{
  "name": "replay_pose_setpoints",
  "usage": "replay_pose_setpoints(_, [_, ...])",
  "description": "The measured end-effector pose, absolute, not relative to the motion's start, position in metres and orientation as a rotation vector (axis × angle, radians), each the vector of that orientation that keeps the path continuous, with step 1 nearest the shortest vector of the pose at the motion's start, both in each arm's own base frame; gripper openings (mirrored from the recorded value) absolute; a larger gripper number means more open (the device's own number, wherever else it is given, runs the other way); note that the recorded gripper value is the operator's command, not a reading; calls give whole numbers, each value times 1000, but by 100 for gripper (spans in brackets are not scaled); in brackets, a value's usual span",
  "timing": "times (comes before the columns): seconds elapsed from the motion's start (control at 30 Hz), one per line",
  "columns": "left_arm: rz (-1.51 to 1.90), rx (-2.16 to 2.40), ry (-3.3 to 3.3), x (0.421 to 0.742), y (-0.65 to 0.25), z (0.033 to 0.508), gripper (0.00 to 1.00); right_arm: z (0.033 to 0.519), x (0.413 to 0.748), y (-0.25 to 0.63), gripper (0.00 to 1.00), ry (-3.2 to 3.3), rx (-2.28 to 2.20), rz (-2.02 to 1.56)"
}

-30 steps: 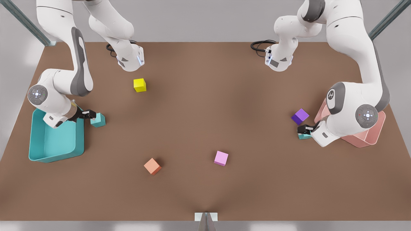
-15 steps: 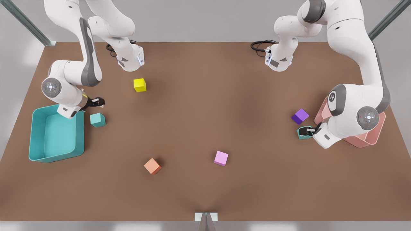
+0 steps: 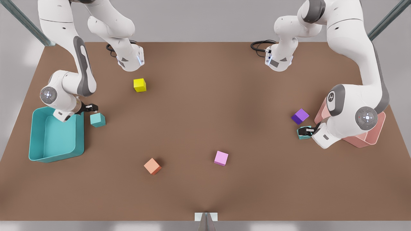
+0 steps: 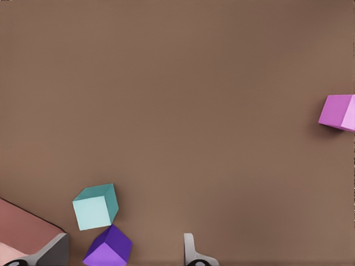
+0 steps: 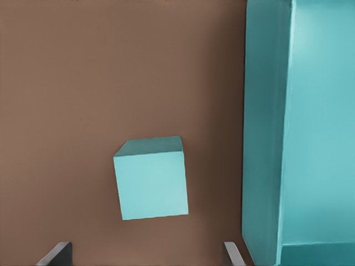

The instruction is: Stack the two blue cubes on top of each other

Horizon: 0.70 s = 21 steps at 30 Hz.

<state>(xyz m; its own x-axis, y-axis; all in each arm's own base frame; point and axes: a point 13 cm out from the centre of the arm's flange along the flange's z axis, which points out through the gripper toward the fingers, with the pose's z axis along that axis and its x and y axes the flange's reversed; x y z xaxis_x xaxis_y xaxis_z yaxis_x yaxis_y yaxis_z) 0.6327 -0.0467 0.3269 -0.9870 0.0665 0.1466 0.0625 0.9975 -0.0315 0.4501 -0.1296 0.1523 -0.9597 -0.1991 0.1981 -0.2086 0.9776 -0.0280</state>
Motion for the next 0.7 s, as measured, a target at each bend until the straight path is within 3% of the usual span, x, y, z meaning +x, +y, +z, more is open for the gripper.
replay_pose_setpoints(0.3, [203, -168, -2989, 634, -115, 326, 100, 110, 474, -109, 100, -2973, 366, 109])
replay_pose_setpoints(0.7, [128, -115, -2992, 636, -92, 321, 100, 80, 485, -124, 100, -3027, 348, 143])
